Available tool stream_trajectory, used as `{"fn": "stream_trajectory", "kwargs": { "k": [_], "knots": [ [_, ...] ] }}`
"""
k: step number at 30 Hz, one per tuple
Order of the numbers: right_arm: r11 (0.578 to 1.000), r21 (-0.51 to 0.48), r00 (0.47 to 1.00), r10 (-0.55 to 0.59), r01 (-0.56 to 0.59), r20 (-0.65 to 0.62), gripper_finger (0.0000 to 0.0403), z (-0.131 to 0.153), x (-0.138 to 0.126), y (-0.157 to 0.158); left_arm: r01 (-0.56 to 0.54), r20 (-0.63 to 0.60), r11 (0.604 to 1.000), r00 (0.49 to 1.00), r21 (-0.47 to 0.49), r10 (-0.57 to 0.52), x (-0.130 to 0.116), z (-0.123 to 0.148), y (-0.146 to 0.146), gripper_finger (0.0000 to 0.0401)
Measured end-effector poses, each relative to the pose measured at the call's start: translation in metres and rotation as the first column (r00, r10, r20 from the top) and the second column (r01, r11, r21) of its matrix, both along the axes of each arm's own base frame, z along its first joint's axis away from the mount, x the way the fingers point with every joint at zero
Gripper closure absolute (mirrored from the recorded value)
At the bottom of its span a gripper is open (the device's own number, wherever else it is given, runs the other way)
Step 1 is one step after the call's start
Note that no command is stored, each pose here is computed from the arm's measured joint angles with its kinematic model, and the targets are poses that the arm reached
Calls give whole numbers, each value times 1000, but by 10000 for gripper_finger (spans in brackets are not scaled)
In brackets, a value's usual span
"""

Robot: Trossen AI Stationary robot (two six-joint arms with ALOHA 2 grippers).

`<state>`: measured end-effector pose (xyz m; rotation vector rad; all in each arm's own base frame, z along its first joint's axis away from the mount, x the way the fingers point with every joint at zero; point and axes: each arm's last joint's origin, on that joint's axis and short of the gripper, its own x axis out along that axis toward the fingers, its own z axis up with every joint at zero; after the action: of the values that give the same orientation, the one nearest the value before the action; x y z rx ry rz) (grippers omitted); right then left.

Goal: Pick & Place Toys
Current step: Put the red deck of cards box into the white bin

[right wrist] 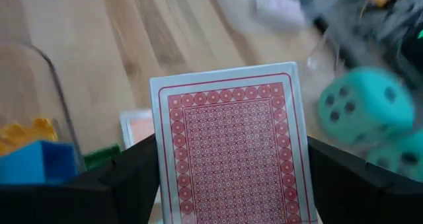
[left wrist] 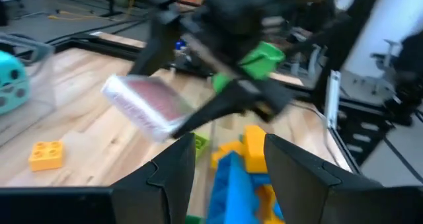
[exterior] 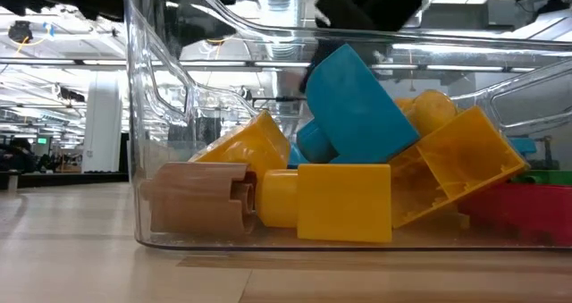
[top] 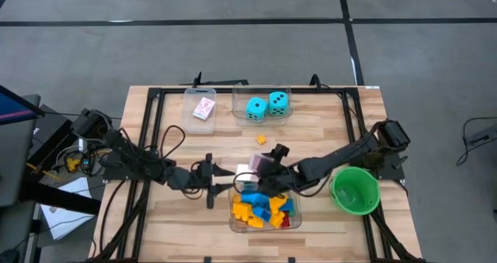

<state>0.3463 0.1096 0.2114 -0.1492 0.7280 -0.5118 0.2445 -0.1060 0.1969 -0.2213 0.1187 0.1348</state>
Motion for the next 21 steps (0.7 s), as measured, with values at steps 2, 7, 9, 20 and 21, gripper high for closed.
{"fn": "stream_trajectory", "kwargs": {
  "k": [2, 7, 9, 20, 21],
  "knots": [
    [999, -40, 1000, 28, -27, 11, 93, 8, 2, 7, -25, 1, 1000, 1000, -14, 25, 2, 0, 6, 225],
    [990, -127, 997, 63, -57, 49, 93, 25, 2, 25, -54, 1, 998, 999, -20, 54, 5, 0, 12, 225],
    [985, -164, 997, 66, -57, 50, 92, 27, 1, 30, -53, 3, 998, 999, -21, 53, 5, 0, 12, 225],
    [973, -229, 997, 57, -42, 59, 92, 41, 7, 25, -75, 195, 968, 973, -240, 123, 10, 19, 24, 225],
    [971, -235, 997, 62, -47, 55, 92, 42, 8, 25, -82, 198, 961, 971, -265, 138, 11, 19, 27, 225]
  ]
}}
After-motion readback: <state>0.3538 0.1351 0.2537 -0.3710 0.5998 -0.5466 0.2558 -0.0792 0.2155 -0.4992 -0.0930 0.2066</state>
